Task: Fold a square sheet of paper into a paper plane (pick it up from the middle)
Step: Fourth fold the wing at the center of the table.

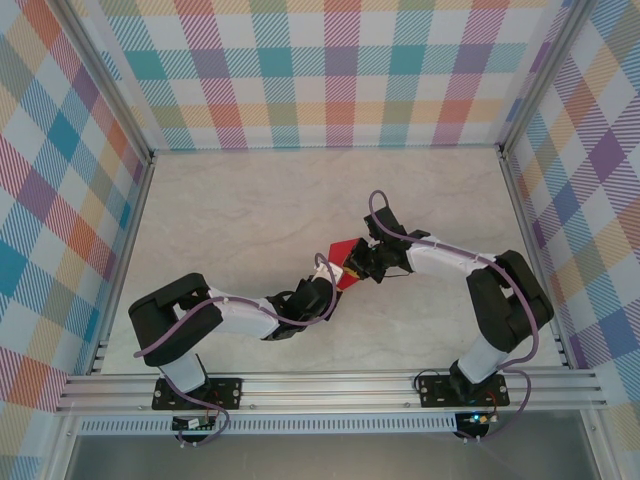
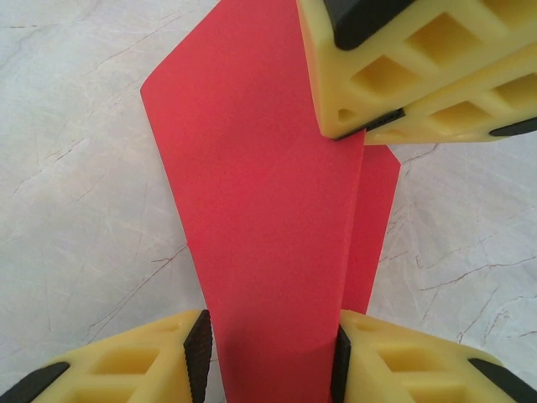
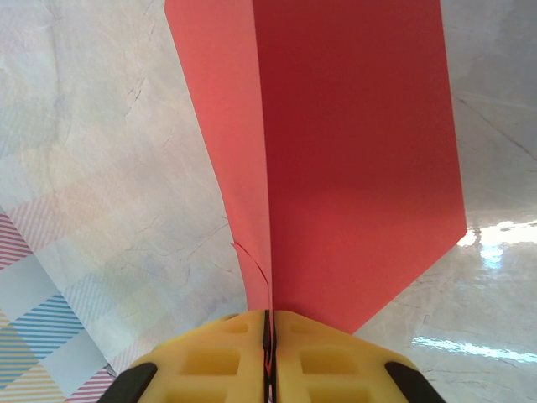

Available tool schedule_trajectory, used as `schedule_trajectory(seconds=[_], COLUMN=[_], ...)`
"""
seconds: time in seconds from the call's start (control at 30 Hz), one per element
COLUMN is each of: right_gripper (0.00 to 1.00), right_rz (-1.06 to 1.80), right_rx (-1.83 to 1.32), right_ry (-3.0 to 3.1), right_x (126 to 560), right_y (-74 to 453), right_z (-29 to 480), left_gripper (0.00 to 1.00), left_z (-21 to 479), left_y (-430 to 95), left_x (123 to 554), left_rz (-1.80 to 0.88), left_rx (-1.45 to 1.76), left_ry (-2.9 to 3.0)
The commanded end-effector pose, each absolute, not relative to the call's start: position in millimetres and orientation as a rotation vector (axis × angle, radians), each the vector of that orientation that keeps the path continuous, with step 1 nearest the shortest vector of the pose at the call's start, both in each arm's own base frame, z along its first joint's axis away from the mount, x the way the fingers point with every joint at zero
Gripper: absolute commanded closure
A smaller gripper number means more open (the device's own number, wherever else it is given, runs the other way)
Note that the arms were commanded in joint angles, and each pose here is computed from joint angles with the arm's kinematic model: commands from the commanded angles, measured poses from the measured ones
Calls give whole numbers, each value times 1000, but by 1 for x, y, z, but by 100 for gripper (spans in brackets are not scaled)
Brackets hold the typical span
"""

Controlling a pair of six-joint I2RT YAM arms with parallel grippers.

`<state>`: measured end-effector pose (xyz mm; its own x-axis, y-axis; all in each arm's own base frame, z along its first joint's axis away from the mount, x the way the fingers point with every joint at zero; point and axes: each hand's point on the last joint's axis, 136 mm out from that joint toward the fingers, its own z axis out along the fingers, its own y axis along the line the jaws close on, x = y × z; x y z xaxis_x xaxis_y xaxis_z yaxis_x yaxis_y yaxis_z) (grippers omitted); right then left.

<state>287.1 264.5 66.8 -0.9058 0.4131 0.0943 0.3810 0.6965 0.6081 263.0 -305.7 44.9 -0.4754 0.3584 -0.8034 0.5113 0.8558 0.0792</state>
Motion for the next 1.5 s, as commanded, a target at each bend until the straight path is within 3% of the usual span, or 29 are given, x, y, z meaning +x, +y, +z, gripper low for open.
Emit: schedule_trajectory(seconds=[0.0, 0.47, 0.67, 0.8, 0.97, 1.23, 1.47], right_gripper=[91, 91, 91, 90, 81, 57, 50], right_rz=[1011, 994, 997, 1007, 1024, 1061, 1055], right_rx=[647, 650, 650, 644, 619, 519, 363], right_ry=[2866, 2883, 2885, 2882, 2862, 2730, 2655], right_x=[287, 286, 285, 286, 287, 295, 295], right_y=[266, 265, 265, 266, 267, 255, 243], right_z=[68, 63, 62, 64, 71, 96, 108], left_gripper=[57, 48, 60, 73, 81, 86, 88], left_z=[61, 71, 75, 70, 59, 48, 44], left_y=[-312, -315, -320, -320, -314, -303, -305], left_x=[266, 270, 269, 268, 266, 264, 263], left_rz=[-219, -235, -269, -274, -272, -374, -586], left_rx=[621, 599, 591, 580, 546, 418, 304], left_ry=[2072, 2043, 2039, 2061, 2108, 2210, 2299])
